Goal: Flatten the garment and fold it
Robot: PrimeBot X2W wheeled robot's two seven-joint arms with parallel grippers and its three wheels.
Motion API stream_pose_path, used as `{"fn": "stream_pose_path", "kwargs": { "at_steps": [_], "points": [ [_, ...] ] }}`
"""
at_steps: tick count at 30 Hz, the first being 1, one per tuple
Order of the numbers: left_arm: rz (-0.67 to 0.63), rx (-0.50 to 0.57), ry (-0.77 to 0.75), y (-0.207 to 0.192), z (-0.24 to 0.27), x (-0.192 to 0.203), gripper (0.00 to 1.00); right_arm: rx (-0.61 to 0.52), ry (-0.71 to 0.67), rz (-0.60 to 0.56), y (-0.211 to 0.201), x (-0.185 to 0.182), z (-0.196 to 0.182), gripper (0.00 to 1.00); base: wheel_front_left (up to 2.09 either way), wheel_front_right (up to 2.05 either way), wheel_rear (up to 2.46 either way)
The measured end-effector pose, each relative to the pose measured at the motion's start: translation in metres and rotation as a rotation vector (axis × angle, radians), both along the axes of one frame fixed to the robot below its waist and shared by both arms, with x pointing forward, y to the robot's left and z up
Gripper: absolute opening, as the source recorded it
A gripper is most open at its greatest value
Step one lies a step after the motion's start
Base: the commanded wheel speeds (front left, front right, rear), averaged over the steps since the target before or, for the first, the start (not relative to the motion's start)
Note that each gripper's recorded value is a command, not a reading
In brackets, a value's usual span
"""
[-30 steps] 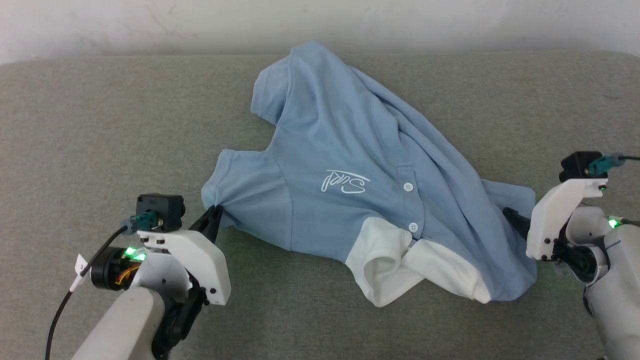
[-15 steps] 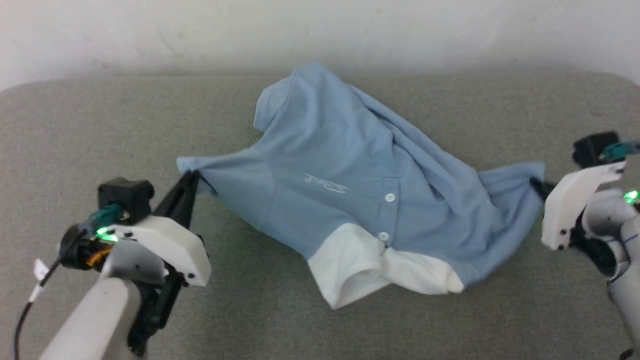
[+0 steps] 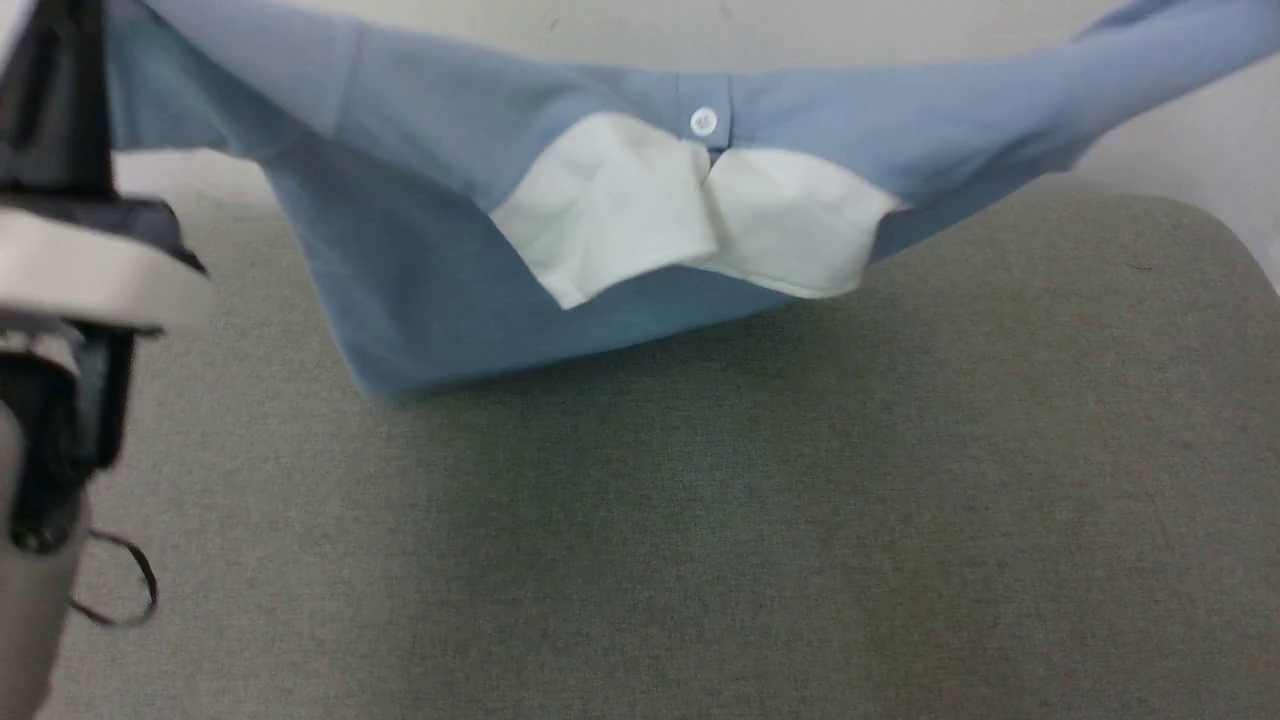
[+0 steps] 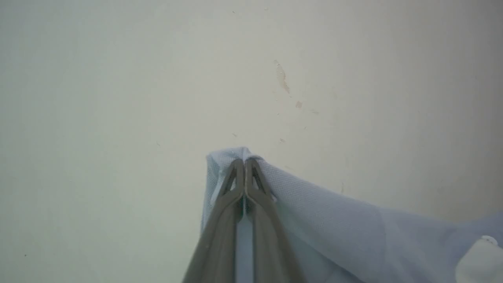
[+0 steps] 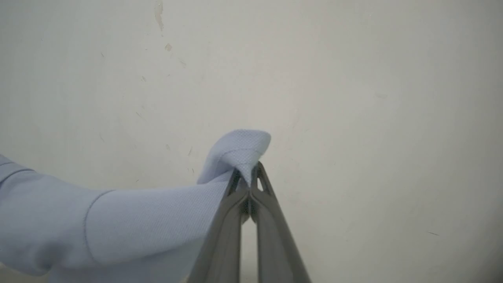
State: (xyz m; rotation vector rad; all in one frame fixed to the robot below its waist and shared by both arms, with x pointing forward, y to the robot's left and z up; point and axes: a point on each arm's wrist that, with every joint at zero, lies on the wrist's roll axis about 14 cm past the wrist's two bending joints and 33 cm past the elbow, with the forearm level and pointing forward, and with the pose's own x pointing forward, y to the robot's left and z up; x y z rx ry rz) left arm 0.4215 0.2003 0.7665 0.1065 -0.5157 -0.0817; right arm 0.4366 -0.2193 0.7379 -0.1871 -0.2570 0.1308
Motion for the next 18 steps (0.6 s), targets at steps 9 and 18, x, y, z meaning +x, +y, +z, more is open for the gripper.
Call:
{"fn": "stream_pose_path", "kwargs": {
  "at_steps": [9,18],
  "points": [
    [-0.008,0.02,-0.059,0.007,0.052,0.047,0.0,-0.02,-0.165,-0.014,-0.003,0.027,0.084,0.0,0.0,0.0,0.0],
    [0.04,-0.029,0.048,0.022,0.023,0.147,0.0,-0.027,-0.158,-0.009,0.001,0.111,0.077,0.0,0.0,0.0,0.0]
  ]
}}
